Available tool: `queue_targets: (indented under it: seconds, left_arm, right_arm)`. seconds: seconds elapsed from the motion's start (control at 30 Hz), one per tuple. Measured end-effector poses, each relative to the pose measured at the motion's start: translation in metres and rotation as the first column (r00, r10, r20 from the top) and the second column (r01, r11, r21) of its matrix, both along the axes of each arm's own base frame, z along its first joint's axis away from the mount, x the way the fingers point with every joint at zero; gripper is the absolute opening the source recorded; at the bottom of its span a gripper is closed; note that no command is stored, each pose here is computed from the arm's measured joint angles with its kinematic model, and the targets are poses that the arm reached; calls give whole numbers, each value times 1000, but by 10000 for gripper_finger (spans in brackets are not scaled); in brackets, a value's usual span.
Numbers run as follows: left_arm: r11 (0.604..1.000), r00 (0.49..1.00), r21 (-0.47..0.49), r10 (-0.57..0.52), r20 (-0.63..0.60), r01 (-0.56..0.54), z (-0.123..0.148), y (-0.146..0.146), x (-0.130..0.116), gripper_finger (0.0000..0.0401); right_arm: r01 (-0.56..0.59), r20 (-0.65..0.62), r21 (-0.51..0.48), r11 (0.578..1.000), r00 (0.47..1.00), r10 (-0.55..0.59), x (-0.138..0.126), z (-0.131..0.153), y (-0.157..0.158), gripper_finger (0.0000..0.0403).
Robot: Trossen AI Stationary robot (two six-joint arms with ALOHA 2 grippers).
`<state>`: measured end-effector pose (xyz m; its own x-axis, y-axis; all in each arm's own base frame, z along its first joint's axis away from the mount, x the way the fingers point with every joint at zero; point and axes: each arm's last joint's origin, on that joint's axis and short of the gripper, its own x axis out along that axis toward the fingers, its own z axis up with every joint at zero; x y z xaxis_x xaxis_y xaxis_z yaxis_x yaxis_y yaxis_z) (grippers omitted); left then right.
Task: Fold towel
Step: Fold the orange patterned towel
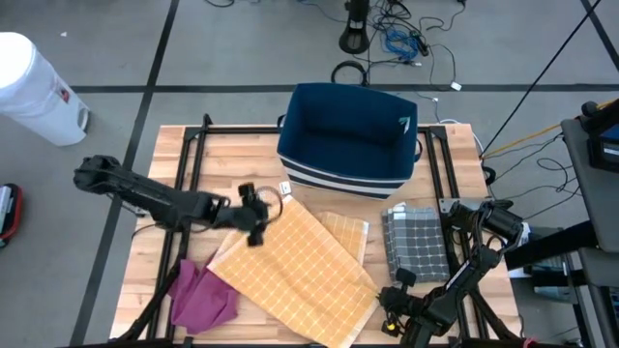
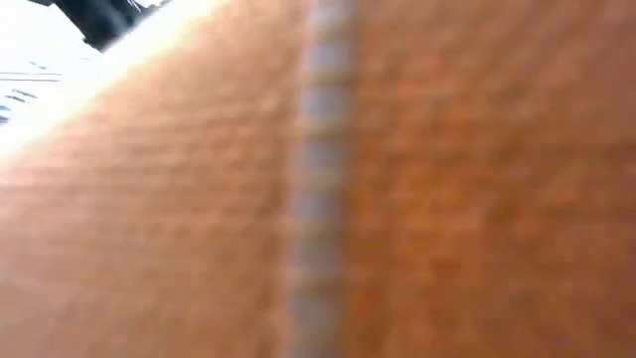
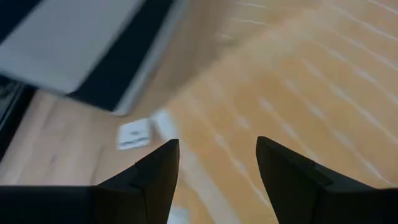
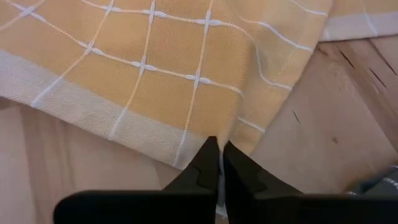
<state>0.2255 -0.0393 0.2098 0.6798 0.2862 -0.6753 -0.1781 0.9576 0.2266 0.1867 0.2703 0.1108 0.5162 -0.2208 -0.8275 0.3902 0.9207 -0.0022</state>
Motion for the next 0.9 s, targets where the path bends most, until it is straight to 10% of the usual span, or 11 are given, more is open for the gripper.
queue_targets:
  seconds: [0.27, 0.47, 0.9]
  left_arm:
    - [945, 962, -322, 139, 236, -58, -34, 71, 0, 220]
    - [882, 969, -469, 160, 191, -53, -62, 101, -1, 220]
    - [866, 962, -485, 226, 153, -126, -95, 127, 30, 220]
  right_arm:
    - [-5, -7, 2, 1000, 1000, 5, -1, 0, 1, 1]
    - [-20, -12, -9, 1000, 1000, 20, -2, -1, 1, 1]
    - [-33, -10, -8, 999, 999, 33, -1, -1, 1, 0]
